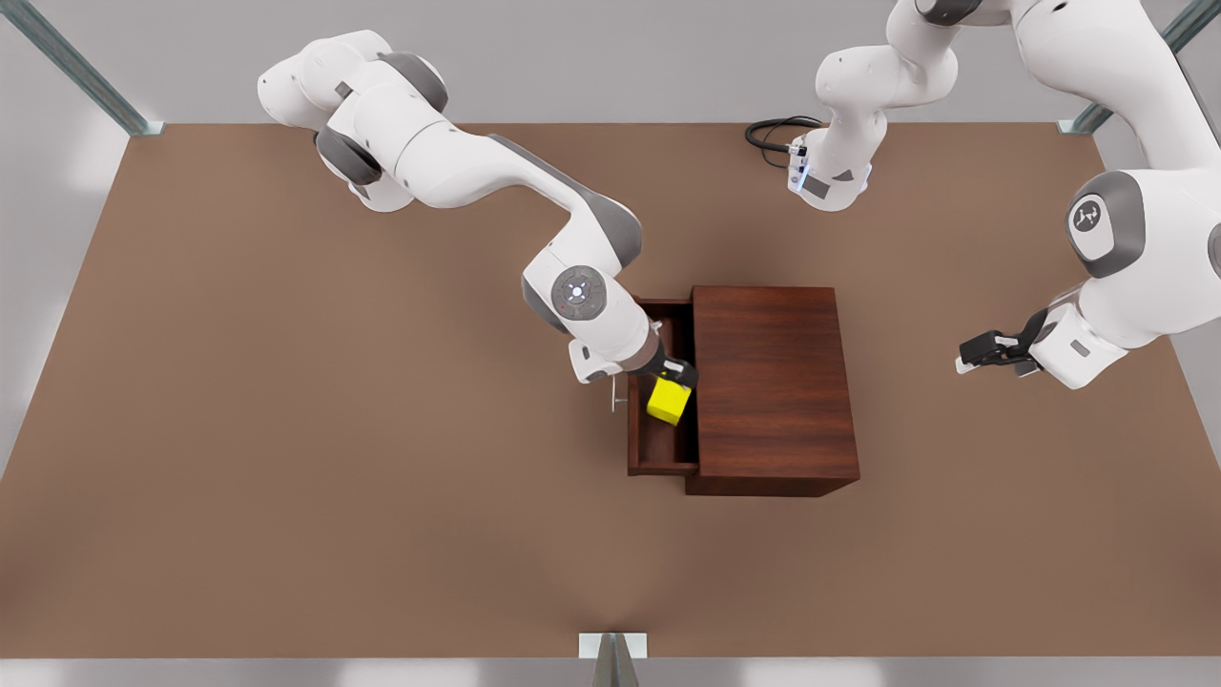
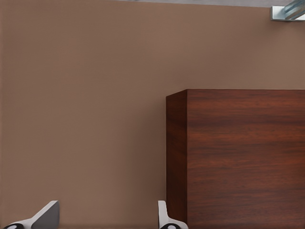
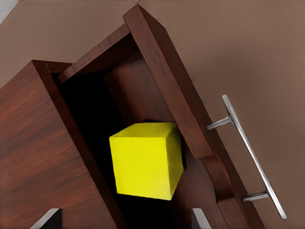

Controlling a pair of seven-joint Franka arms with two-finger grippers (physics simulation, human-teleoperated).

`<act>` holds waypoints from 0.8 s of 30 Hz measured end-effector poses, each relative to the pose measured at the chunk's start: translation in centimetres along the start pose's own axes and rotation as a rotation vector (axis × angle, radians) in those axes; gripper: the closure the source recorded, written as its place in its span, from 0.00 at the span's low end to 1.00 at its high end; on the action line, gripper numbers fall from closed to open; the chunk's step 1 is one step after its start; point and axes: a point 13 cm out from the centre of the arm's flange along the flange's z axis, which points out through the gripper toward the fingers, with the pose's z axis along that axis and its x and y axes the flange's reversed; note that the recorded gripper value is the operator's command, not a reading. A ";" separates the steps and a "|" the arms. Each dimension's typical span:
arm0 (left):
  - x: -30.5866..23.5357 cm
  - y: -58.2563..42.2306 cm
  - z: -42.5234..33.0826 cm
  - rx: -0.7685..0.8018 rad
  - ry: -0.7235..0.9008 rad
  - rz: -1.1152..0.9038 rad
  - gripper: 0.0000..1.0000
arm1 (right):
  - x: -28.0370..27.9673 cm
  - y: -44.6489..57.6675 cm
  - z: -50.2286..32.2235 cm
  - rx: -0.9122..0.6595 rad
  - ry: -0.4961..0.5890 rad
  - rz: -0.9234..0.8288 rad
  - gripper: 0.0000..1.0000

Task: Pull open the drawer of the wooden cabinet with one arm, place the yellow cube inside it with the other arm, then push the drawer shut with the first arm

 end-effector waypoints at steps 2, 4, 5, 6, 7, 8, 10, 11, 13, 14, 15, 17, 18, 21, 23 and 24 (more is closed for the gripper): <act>-0.1 0.0 -0.2 -0.001 -0.004 0.001 0.00 | -0.7 0.0 -1.3 -0.007 -0.005 0.028 0.00; -0.3 -0.2 -0.4 -0.001 -0.010 0.005 0.00 | -6.3 -0.9 -9.9 -0.038 -0.057 0.075 0.00; -0.4 -0.5 -0.8 0.001 -0.017 0.008 0.00 | -11.5 -3.5 -16.7 -0.043 -0.107 0.111 0.00; -1.0 -1.3 -1.5 0.004 -0.034 0.015 0.00 | -16.9 -7.7 -22.7 -0.028 -0.156 0.152 0.00; -2.2 -3.3 -2.1 0.005 -0.053 0.036 0.00 | -21.0 -13.0 -26.9 0.016 -0.187 0.190 0.00; -4.2 -7.8 -2.3 0.007 -0.075 0.085 0.00 | -23.6 -18.7 -29.2 0.081 -0.196 0.219 0.00; -6.3 -24.4 0.0 0.006 -0.094 0.258 0.00 | -25.1 -28.0 -29.3 0.211 -0.168 0.229 0.00; -3.9 -34.3 1.8 0.002 -0.088 0.356 0.00 | -25.2 -31.6 -28.6 0.265 -0.151 0.218 0.00; 5.2 -51.0 6.2 -0.011 -0.060 0.513 0.00 | -25.0 -37.3 -27.5 0.335 -0.124 0.175 0.00; 9.9 -56.7 7.6 -0.006 -0.054 0.554 0.00 | -24.9 -38.8 -27.3 0.353 -0.116 0.138 0.00; 12.8 -60.2 8.4 0.002 -0.057 0.554 0.00 | -25.0 -39.8 -27.7 0.361 -0.116 0.099 0.00; 13.0 -62.4 10.2 0.007 -0.094 0.465 0.00 | -25.6 -40.8 -28.4 0.365 -0.114 0.022 0.00; 12.2 -62.6 12.2 -0.008 -0.105 0.414 0.00 | -26.3 -41.5 -29.1 0.361 -0.115 -0.004 0.00; 9.1 -61.8 20.3 -0.074 -0.132 0.265 0.00 | -28.3 -43.1 -29.2 0.359 -0.094 -0.083 0.00; 7.3 -61.8 24.1 -0.085 -0.182 0.187 0.00 | -29.3 -43.5 -29.5 0.355 -0.090 -0.137 0.00; 6.4 -62.0 25.5 -0.079 -0.214 0.154 0.00 | -29.7 -43.7 -30.0 0.352 -0.093 -0.162 0.00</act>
